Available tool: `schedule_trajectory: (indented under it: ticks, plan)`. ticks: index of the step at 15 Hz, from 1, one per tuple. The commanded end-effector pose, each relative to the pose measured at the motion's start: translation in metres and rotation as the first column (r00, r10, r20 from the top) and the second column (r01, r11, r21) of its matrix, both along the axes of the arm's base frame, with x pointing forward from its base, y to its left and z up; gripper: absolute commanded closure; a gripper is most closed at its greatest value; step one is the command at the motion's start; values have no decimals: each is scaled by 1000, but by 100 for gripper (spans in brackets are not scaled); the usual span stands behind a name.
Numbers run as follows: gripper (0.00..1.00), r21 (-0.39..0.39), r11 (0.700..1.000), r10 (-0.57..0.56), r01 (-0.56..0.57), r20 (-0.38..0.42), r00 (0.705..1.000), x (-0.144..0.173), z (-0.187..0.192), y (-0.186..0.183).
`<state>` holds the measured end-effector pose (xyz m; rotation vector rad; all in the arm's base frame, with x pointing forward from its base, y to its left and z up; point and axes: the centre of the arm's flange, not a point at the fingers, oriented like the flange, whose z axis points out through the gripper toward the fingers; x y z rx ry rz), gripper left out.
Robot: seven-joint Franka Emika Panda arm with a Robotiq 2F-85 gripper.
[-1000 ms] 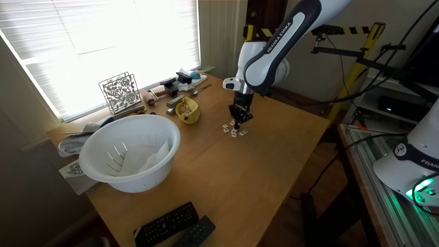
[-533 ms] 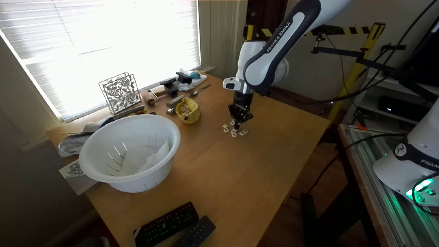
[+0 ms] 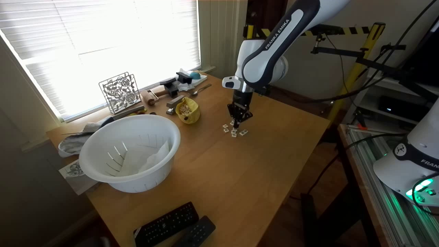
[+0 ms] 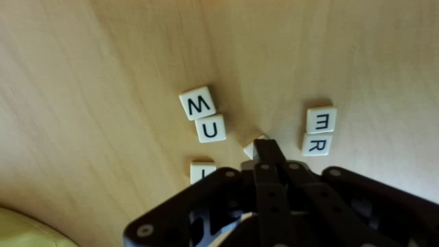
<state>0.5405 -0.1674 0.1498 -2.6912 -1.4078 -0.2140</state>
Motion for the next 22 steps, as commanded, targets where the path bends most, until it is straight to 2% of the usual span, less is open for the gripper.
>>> schedule_trajectory:
  ticks: [1, 8, 16, 22]
  plan:
    - [100, 39, 999, -20, 20, -1, 1000, 0, 18, -5]
    - [100, 25, 998, -50, 50, 19, 999, -16, 45, -6]
    - [100, -24, 996, -82, 82, -23, 996, -50, 34, -2]
    - [100, -33, 989, -144, 143, -20, 989, -60, 18, 1]
